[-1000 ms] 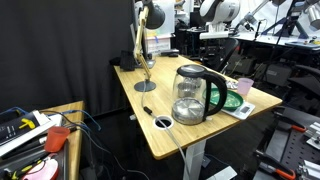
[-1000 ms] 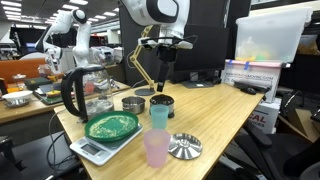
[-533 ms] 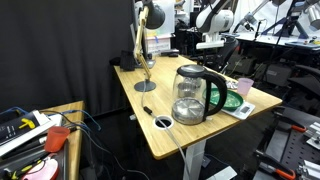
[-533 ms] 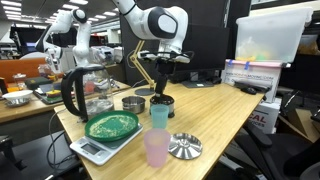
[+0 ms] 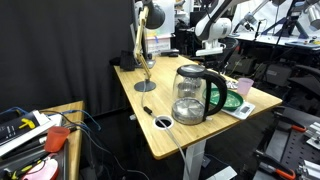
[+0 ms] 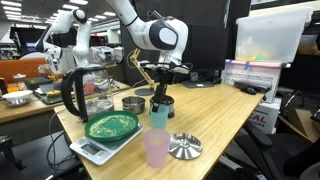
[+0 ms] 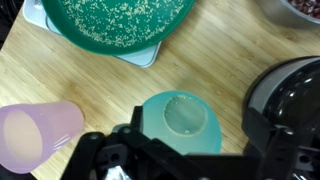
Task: Move the cup to the left
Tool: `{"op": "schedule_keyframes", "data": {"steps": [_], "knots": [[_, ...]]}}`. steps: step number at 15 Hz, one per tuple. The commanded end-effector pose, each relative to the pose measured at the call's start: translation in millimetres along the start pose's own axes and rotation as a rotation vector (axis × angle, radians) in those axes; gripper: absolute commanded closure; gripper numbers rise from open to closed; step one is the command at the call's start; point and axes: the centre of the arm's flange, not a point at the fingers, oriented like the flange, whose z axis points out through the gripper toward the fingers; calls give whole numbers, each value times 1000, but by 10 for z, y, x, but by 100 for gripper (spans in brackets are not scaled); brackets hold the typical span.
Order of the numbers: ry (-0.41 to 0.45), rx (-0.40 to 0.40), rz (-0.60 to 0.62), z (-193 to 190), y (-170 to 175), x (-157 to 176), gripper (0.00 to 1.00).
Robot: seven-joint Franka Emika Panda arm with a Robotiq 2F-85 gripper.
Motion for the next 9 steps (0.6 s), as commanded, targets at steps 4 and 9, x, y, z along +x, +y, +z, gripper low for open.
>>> {"op": "schedule_keyframes", "data": {"steps": [4,9], "knots": [[-32,-19,20,-3,-26,74,40],[-30,-13,22,-53,-59,108,76]]}}
